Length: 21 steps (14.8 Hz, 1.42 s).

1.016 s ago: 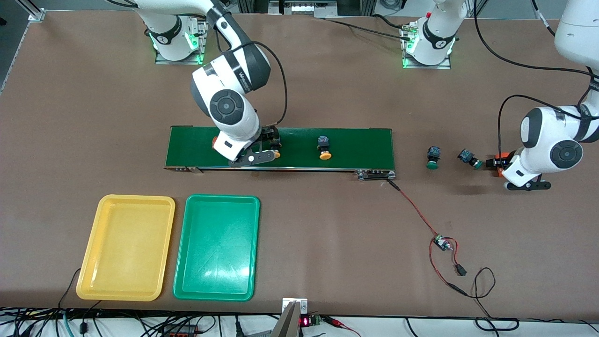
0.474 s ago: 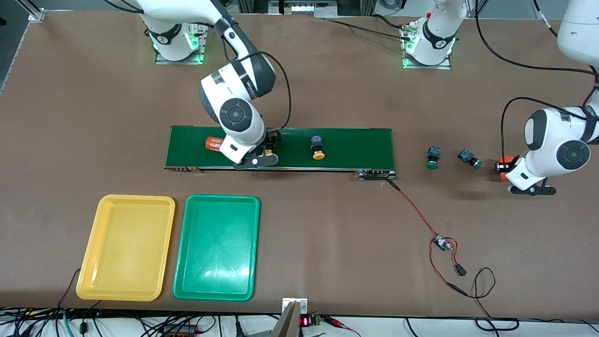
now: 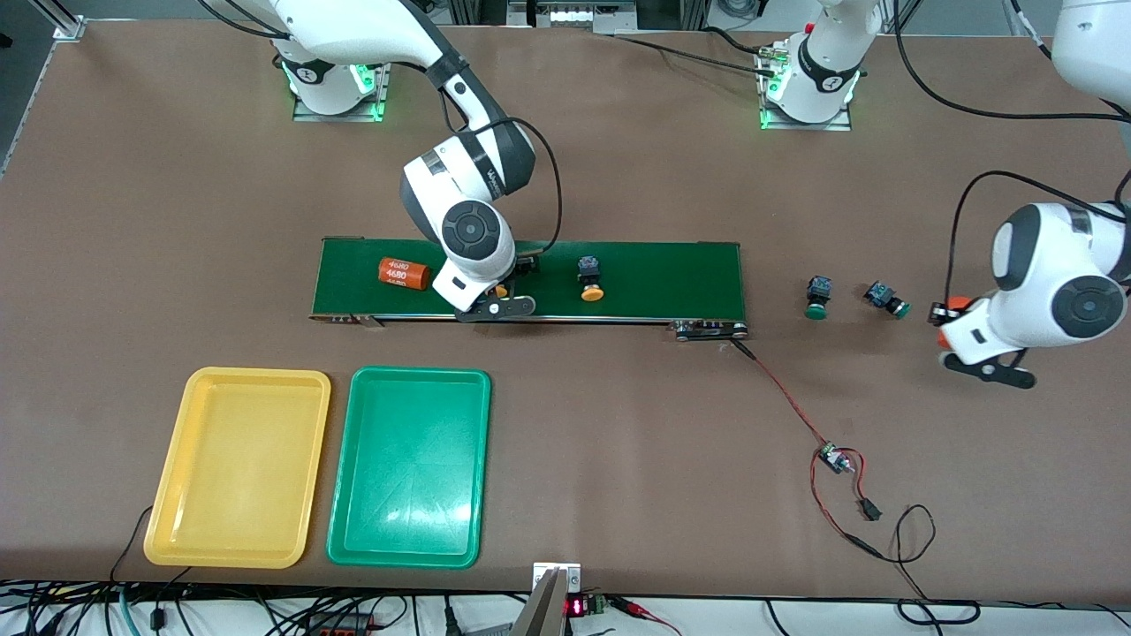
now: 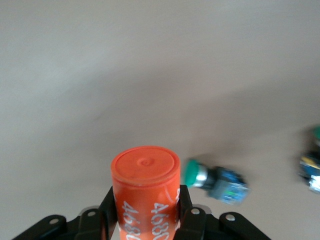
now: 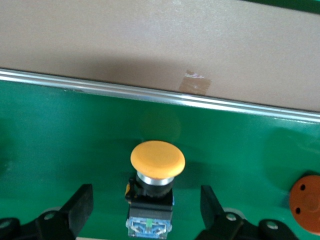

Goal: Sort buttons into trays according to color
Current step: 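Carry the yellow button to the yellow tray while the left places the cylinder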

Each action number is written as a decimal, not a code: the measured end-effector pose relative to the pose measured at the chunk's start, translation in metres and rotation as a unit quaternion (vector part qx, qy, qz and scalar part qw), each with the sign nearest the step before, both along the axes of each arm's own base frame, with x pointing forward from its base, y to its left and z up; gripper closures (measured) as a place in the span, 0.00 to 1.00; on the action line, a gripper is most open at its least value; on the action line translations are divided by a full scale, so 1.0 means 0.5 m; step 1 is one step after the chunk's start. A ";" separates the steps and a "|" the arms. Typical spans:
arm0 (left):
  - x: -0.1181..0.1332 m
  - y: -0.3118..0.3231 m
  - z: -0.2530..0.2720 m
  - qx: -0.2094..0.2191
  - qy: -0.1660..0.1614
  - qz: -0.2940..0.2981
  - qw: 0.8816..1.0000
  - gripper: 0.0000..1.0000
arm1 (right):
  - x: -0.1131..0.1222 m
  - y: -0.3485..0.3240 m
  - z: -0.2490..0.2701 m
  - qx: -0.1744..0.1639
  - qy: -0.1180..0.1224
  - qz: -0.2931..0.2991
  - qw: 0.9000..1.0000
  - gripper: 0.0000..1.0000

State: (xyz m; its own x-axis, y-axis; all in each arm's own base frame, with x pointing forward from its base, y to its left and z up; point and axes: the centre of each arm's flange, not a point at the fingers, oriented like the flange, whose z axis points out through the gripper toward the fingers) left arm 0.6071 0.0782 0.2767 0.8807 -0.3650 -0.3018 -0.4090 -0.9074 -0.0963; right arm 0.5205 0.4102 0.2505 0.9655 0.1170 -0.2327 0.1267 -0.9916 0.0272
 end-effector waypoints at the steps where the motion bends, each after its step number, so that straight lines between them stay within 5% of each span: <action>1: 0.003 -0.045 0.007 -0.012 0.005 -0.038 0.999 0.50 | 0.003 -0.003 -0.001 -0.001 0.000 -0.002 1.000 0.13; 6: -0.001 -0.184 0.019 -0.103 0.030 -0.182 0.977 0.50 | 0.015 -0.021 -0.005 -0.005 -0.001 -0.010 1.000 0.62; 12: -0.035 -0.414 0.052 -0.151 0.036 -0.292 0.944 0.50 | 0.049 -0.040 0.024 0.000 -0.017 -0.022 1.000 0.63; 18: -0.121 -0.644 0.013 -0.169 0.044 -0.386 0.906 0.50 | 0.206 -0.220 0.173 -0.022 -0.065 -0.102 0.992 0.63; 21: -0.162 -0.686 -0.046 -0.186 0.023 -0.396 0.899 0.50 | 0.271 -0.371 0.169 -0.045 -0.073 -0.152 0.985 0.63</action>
